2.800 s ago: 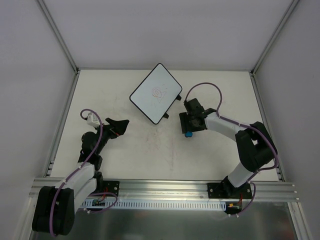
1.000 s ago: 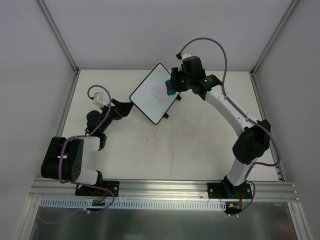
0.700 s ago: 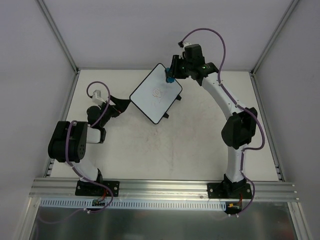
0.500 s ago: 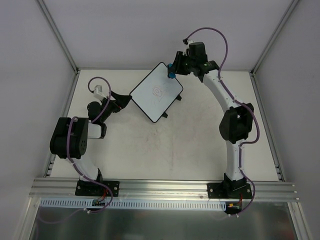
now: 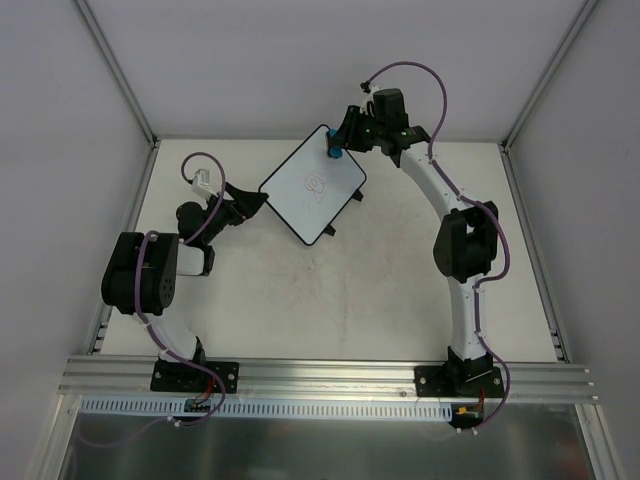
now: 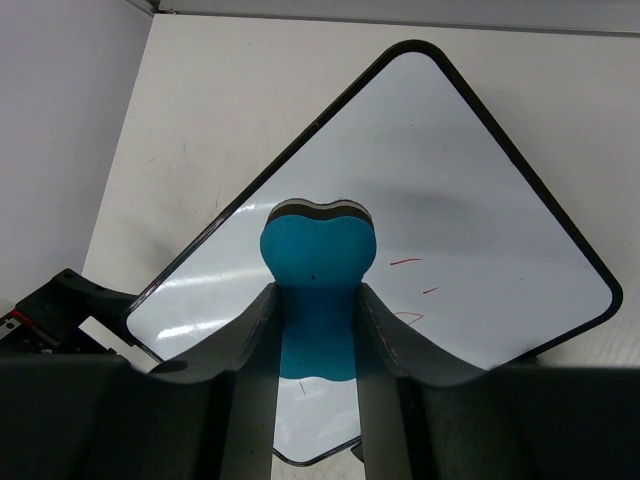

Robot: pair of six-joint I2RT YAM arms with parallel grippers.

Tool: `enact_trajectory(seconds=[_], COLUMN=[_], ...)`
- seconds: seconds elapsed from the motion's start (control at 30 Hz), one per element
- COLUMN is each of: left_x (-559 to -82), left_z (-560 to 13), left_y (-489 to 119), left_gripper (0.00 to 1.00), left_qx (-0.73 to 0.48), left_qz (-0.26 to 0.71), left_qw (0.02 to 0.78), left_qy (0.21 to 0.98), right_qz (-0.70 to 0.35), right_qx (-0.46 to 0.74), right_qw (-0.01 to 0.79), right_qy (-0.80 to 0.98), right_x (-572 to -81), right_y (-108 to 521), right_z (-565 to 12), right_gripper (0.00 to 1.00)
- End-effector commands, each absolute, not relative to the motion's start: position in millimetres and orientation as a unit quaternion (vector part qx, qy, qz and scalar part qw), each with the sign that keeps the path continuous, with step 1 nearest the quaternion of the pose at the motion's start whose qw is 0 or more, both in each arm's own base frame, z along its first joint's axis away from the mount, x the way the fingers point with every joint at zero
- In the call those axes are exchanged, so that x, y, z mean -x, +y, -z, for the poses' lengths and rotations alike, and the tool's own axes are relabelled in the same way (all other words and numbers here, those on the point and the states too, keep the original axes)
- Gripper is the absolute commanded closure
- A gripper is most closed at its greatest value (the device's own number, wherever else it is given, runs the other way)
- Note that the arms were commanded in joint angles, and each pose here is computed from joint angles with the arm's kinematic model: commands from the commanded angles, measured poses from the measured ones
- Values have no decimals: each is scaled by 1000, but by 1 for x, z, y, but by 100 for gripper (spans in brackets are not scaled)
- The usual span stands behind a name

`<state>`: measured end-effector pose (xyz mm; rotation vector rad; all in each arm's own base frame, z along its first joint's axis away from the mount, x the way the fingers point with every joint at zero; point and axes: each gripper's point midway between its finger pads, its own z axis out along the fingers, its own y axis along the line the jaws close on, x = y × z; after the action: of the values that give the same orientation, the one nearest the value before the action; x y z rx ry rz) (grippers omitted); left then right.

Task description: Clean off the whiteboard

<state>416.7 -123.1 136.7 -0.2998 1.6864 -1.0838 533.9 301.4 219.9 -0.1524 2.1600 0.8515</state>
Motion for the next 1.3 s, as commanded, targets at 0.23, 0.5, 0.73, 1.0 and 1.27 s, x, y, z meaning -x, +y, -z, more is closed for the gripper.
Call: enact_trajectory(seconds=[0.23,0.5,0.73,1.0,1.27], left_x=[-429,-438,-440,-443,-445], left_z=[-209,-201,-195,-190,-184], left_y=[-162,-171,-173,-176,-175], left_gripper=[22,45,59,67,78], left_qx=[-4,-2,5,6,12], left_qz=[484,479,476,460,457], left_qw=[617,610,606,607,601], left_qy=[620,631,637,648,656], right_qz=[-361,-361,-361,-363,-350], right_qx=[69,72,75,77,84], right_qw=[411,407,405,406,424], right_qy=[834,836,837,835,831], right_x=[-536,-535,-537,-544,-554], right_y=[313,317,319,325,337], right_z=[-236,-232,-227,-222,-214], right_gripper=[100,100,100,100,100])
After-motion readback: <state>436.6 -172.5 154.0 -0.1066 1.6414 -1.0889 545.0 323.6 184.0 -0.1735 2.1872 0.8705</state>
